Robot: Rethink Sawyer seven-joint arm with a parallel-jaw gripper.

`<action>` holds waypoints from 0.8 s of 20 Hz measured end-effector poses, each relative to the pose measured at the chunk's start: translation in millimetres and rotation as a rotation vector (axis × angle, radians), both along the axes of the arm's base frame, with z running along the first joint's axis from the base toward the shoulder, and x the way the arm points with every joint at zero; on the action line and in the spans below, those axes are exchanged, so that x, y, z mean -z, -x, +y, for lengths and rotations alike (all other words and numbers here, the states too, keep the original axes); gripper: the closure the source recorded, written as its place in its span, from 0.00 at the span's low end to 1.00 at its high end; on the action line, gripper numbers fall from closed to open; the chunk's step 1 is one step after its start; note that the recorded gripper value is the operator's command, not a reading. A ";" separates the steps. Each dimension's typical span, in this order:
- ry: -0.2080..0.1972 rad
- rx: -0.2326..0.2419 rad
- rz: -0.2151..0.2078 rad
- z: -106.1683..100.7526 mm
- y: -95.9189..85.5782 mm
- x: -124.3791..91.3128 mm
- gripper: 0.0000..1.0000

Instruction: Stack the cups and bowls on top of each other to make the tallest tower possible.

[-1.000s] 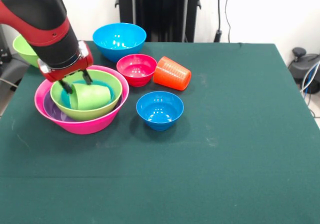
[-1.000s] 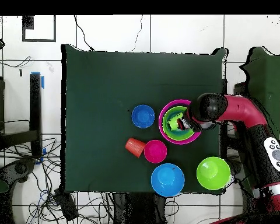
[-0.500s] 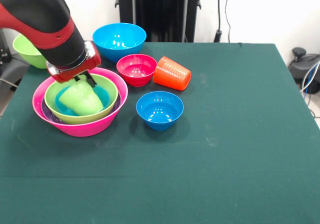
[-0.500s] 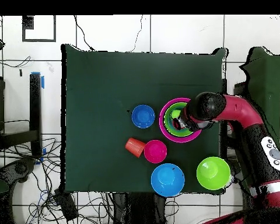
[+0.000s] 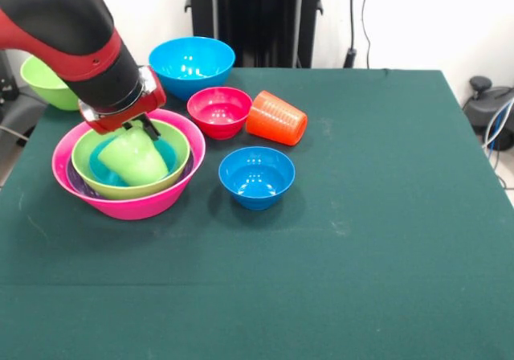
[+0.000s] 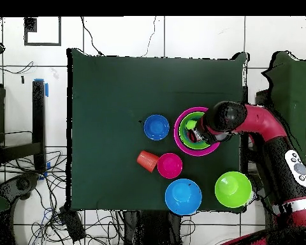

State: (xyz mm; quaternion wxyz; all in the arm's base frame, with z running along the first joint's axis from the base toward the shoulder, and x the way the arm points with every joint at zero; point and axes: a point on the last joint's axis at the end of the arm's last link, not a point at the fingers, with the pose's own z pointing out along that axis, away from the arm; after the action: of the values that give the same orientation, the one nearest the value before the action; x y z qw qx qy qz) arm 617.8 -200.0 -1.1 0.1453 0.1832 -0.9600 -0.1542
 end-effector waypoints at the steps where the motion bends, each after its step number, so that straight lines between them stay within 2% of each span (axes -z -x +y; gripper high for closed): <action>1: -0.001 0.000 0.001 0.4 0.2 -0.2 1.00; 5: 0.000 -0.010 0.003 3.3 3.5 -2.6 1.00; 10: 0.014 -0.031 -0.024 8.9 7.7 -12.9 1.00; 16: 0.055 -0.073 -0.099 17.9 13.5 -38.1 1.00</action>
State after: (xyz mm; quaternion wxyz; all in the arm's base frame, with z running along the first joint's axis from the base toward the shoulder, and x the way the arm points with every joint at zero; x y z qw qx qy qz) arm 604.3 -182.1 37.0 0.1080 0.2214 -0.9625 -0.1132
